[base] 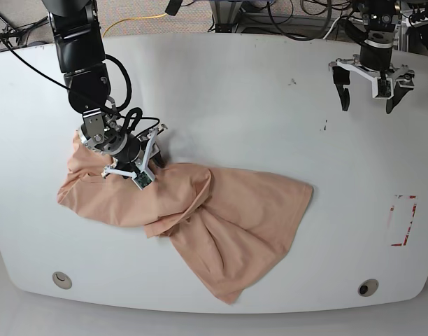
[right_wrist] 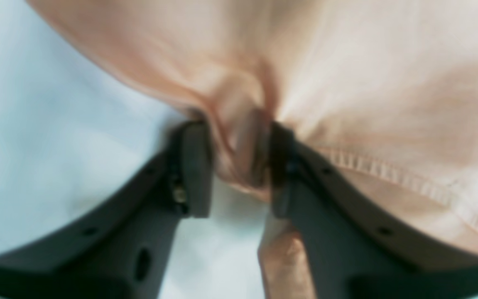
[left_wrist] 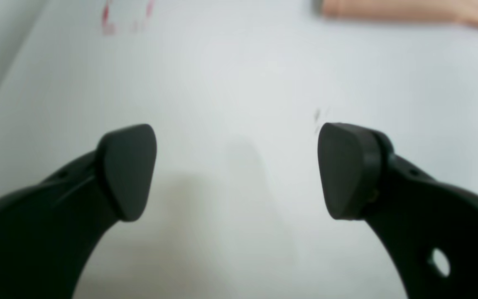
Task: Fold the T-shirt properly
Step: 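Lower the right gripper onto the bunched shirt and pinch the fabric, then lower the left gripper to the shirt's hem edge and grasp it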
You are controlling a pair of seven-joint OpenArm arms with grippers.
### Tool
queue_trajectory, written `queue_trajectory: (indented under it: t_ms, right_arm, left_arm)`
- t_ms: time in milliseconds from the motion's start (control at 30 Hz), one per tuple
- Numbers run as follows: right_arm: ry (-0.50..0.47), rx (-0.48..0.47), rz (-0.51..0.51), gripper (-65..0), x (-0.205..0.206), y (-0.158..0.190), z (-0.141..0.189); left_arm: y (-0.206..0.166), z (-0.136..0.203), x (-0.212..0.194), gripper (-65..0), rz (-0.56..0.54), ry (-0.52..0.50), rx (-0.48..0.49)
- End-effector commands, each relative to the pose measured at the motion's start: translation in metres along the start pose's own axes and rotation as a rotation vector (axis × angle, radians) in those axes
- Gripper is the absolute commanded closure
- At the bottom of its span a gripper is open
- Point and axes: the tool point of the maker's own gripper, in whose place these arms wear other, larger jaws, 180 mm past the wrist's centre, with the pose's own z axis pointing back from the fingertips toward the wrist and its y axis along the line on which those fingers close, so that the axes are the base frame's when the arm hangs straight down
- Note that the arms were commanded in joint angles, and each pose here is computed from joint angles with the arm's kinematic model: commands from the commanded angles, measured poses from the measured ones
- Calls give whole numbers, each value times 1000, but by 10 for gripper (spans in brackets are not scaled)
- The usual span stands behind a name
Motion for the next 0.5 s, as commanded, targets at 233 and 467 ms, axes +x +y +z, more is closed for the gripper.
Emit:
queue_trajectory:
  t_ms: [233, 467]
  right_arm:
    - [-43, -23, 57, -98, 30, -1, 18]
    - [-82, -55, 82, -87, 46, 9, 48]
  left_arm:
    - [0, -20, 32, -579, 6, -55, 6]
    - [-13, -43, 57, -581, 19, -69, -23]
